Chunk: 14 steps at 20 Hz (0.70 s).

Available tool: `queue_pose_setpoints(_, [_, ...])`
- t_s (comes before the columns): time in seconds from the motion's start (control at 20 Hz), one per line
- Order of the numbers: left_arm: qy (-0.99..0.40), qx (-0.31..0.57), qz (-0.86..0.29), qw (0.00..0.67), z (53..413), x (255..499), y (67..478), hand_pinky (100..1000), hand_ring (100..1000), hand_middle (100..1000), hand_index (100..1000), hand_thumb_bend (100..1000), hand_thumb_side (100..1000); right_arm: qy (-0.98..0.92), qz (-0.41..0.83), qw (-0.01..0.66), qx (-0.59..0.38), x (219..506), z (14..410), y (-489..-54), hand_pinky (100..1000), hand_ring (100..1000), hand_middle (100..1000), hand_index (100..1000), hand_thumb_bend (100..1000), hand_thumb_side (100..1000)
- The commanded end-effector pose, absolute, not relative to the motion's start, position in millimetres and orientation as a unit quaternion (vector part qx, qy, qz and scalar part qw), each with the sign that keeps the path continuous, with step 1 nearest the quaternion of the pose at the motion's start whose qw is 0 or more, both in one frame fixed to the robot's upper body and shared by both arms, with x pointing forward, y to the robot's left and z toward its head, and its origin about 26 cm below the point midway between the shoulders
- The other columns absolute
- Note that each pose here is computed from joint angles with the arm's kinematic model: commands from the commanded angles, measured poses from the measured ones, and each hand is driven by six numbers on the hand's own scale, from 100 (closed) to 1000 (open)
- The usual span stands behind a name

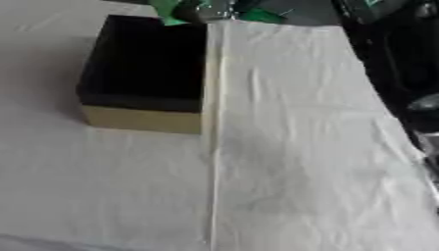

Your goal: Pick up objects on the table and place them in the box.

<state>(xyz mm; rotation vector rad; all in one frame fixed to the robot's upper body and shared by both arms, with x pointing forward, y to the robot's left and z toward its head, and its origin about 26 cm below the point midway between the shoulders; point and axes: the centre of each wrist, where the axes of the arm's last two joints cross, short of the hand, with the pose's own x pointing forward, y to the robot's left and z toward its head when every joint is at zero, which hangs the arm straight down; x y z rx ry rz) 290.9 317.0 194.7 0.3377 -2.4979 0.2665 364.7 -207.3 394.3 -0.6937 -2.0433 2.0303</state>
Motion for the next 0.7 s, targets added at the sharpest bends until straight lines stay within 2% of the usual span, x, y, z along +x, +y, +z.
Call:
queue_pose_setpoints(0.05, [-0.947,0.118,0.094,0.283,204,290,315,601,616,641,743,288,1000,-0.683,0.685,0.092,-0.237,373,397,-203,747,589,454,625,100,585])
queue_pose_setpoints(0.7, [-0.952,0.107,0.102,0.269,211,293,311,603,619,642,743,289,1000,-0.639,0.73,0.134,-0.205,404,350,-187,747,592,459,632,100,637])
